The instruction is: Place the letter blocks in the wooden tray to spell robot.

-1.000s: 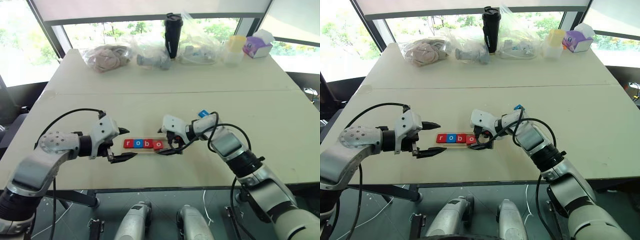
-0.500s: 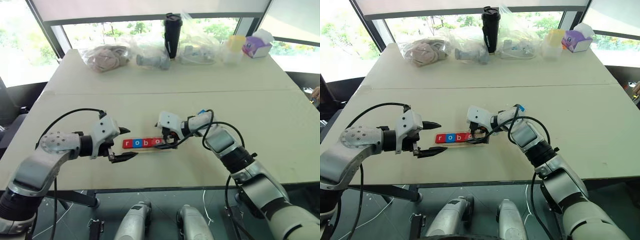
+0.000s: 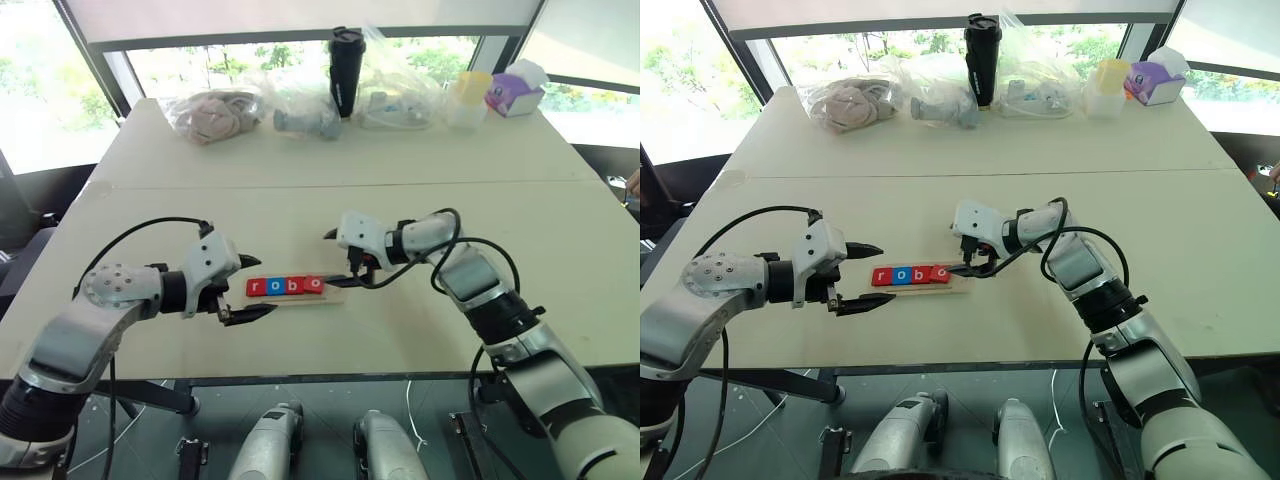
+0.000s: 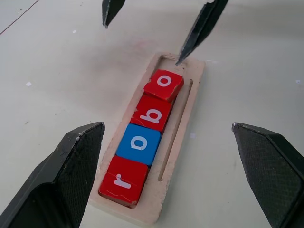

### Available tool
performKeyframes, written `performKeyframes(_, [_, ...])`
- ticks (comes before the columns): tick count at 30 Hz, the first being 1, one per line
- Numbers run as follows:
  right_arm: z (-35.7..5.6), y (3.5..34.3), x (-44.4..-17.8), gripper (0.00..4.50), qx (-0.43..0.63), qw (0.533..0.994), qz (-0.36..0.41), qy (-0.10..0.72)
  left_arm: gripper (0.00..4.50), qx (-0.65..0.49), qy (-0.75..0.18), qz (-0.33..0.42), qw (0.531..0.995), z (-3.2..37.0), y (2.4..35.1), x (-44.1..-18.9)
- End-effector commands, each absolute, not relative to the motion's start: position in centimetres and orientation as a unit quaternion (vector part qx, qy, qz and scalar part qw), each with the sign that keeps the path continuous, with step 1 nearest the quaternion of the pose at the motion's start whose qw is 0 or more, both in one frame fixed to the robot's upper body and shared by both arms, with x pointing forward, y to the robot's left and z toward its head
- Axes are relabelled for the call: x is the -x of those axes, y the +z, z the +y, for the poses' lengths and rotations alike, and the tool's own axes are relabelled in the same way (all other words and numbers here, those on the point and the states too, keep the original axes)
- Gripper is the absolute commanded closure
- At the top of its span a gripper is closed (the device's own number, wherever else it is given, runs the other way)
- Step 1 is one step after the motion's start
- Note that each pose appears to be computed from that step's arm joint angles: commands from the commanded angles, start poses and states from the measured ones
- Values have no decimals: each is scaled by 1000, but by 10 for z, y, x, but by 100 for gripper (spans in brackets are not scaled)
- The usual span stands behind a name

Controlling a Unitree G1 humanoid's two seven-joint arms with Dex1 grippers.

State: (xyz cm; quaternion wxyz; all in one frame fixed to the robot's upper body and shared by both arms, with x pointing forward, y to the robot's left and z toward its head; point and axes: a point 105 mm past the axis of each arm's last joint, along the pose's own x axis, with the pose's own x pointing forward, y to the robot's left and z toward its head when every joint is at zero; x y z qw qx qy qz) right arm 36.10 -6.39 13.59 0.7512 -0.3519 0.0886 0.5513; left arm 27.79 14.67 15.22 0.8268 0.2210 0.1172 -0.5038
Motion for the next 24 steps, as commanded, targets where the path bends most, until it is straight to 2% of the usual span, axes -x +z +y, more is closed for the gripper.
performKeyframes(1, [-63,141,-368,4,373,752,66,539,0,-233,-510,99,822,142,159,-278])
performKeyframes(14, [-52,130,-369,4,381,741,63,550,0,-233,-515,91,820,140,167,-277])
performKeyframes(19, [-46,135,-376,4,378,750,52,541,0,-231,-513,92,821,140,165,-276])
performKeyframes(24, [-68,141,-383,4,413,748,55,516,0,-231,-511,94,822,141,165,-275])
